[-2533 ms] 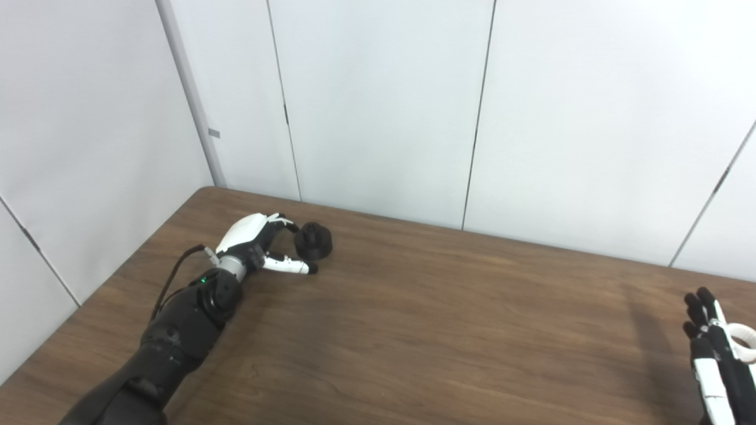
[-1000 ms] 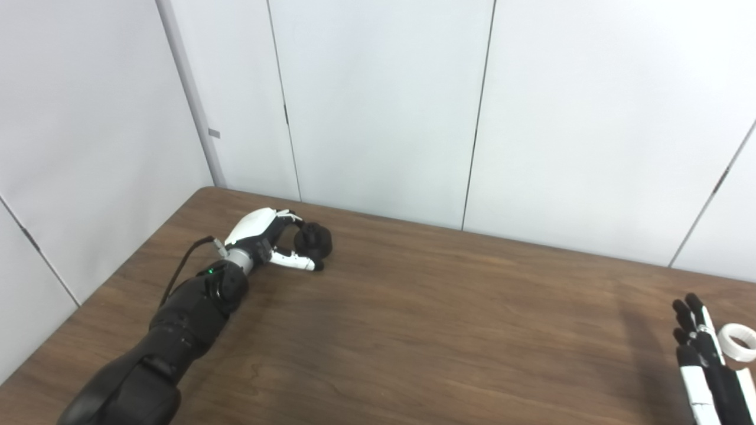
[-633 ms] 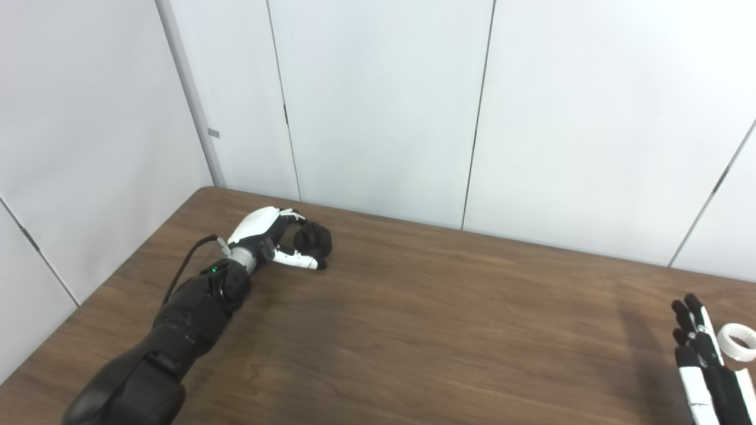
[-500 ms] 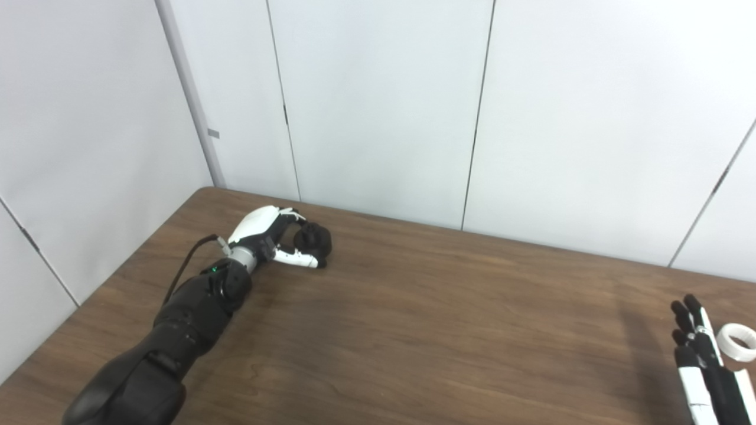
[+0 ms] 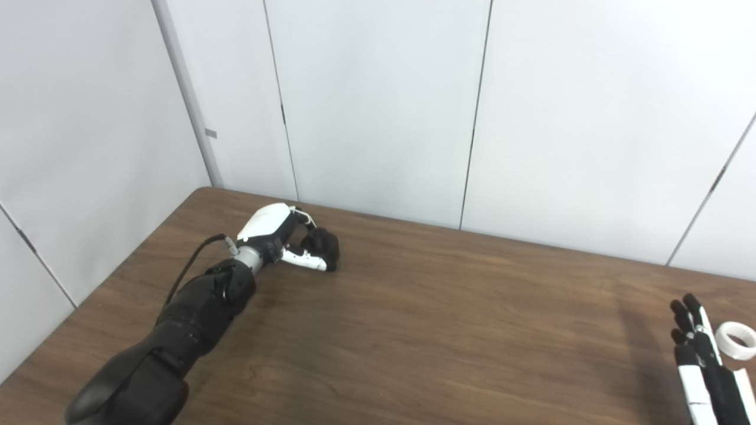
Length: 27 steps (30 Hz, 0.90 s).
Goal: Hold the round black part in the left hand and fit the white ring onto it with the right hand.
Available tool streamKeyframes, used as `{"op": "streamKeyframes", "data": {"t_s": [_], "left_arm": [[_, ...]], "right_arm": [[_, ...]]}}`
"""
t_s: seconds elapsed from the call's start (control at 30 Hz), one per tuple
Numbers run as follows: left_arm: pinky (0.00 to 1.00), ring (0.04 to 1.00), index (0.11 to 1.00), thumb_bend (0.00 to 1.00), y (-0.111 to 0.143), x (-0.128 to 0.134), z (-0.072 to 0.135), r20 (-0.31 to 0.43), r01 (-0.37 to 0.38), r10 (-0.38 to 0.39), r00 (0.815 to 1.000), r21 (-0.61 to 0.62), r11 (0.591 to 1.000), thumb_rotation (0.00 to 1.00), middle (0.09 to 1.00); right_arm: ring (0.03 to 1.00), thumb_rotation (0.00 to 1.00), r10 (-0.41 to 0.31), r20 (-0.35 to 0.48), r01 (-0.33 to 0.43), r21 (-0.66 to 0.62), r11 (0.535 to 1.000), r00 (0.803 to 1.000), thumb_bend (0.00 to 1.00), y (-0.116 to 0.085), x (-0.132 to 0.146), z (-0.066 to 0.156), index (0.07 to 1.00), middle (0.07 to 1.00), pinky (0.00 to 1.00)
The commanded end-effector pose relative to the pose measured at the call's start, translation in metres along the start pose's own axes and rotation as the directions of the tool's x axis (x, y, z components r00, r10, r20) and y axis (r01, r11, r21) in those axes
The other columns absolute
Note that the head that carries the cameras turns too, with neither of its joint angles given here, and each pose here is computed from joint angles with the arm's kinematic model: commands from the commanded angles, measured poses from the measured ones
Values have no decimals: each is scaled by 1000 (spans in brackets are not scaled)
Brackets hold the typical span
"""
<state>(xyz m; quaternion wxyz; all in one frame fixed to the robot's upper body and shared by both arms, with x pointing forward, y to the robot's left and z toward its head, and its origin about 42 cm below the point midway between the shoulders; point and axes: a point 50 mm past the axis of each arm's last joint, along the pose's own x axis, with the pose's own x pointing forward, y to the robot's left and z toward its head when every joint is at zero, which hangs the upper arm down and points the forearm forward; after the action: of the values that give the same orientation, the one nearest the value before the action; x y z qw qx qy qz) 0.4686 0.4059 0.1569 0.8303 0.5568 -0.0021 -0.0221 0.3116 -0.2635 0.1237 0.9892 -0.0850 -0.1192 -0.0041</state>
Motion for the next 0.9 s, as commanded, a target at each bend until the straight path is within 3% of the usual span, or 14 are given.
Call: {"op": "streamKeyframes", "data": {"t_s": [0.0,0.23,0.43,0.53,0.6,0.87], "left_arm": [[1000,933,483,523,18,4,3,38,-17,15,999,28,999,52,750],[1000,929,483,524,10,-6,17,162,-28,24,987,27,999,54,744],[1000,922,482,523,-11,-21,56,341,-14,10,940,9,1000,53,734],[1000,927,482,523,-25,-33,86,426,14,-17,904,9,1000,53,731],[1000,918,482,522,-35,-42,106,504,31,-26,863,-1,1000,52,722],[1000,933,481,523,-75,-68,162,643,126,-84,761,-20,992,60,723]], "right_arm": [[1000,921,-20,-50,22,35,999,999,561,5,-16,-12,1000,970,1000],[1000,935,-15,12,15,30,999,1000,550,-1,-12,6,1000,968,1000],[987,942,-14,94,14,-3,1000,996,546,-5,-7,28,1000,960,1000],[988,943,-7,123,10,-23,1000,992,539,-4,-3,45,1000,963,1000],[990,951,-6,141,11,-38,999,990,534,-4,0,57,1000,961,1000],[998,938,7,205,3,-51,999,979,513,-1,7,85,1000,964,1000]]}}
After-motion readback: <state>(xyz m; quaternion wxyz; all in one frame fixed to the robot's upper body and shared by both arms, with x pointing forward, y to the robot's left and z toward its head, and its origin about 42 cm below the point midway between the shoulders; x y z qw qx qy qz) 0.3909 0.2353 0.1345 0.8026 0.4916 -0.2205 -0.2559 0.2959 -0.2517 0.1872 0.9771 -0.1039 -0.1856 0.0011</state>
